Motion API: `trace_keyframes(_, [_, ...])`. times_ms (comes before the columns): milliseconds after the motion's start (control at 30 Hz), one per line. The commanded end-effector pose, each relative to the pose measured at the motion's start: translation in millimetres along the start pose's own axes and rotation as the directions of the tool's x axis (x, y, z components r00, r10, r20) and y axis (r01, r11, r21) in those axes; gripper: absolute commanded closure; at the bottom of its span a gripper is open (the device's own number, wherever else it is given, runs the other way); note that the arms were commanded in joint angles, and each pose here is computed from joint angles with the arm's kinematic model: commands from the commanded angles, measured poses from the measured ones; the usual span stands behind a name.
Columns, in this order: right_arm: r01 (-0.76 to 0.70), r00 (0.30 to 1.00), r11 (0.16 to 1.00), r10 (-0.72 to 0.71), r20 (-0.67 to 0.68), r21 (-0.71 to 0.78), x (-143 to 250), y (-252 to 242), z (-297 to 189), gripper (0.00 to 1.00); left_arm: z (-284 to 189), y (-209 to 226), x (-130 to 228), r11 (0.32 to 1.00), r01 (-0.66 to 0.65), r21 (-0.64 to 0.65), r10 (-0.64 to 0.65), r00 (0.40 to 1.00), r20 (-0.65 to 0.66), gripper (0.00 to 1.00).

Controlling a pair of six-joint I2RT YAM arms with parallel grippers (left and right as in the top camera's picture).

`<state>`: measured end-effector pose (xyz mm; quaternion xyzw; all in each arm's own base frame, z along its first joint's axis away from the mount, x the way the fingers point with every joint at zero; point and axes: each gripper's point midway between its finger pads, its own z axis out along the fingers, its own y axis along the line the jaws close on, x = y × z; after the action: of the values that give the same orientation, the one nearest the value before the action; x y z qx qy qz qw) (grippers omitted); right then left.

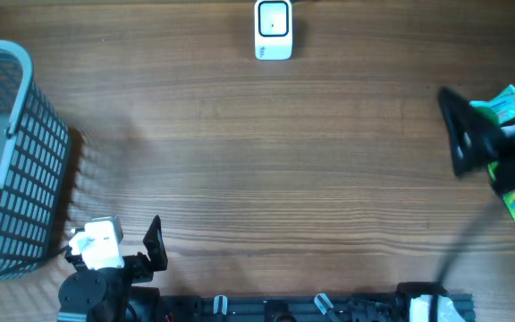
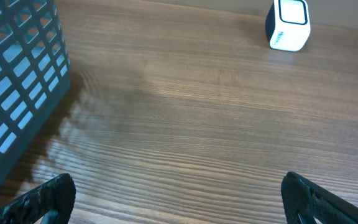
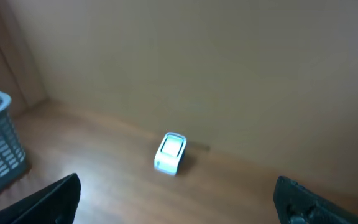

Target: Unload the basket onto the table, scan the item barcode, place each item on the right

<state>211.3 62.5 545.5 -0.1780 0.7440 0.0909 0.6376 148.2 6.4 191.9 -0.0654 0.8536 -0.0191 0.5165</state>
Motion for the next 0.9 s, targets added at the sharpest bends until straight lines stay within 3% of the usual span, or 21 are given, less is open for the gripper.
trace_keyframes(0, [0.102, 0.985, 0.995, -0.104, 0.135, 0.017, -21, 9, -25, 0.0, 0, 0, 0, 1.0, 0.0, -0.001, 0.0, 1.0, 0.004, 0.0])
trace_keyframes(167, [0.195, 0.922, 0.981, -0.185, 0.34, 0.003, -16, 30, -43, 0.0, 0, 0, 0, 1.0, 0.0, -0.001, 0.0, 1.0, 0.004, 0.0])
trace_keyframes(533, [0.262, 0.844, 0.965, -0.236, 0.481, 0.013, 106, 49, -20, 0.0, 0, 0, 0, 1.0, 0.0, -0.002, 0.0, 1.0, 0.004, 0.0])
trace_keyframes(867, [0.109, 0.82, 0.994, -0.105, 0.563, 0.025, 201, 40, 10, 0.0, 0, 0, 0, 1.0, 0.0, -0.002, 0.0, 1.0, 0.004, 0.0])
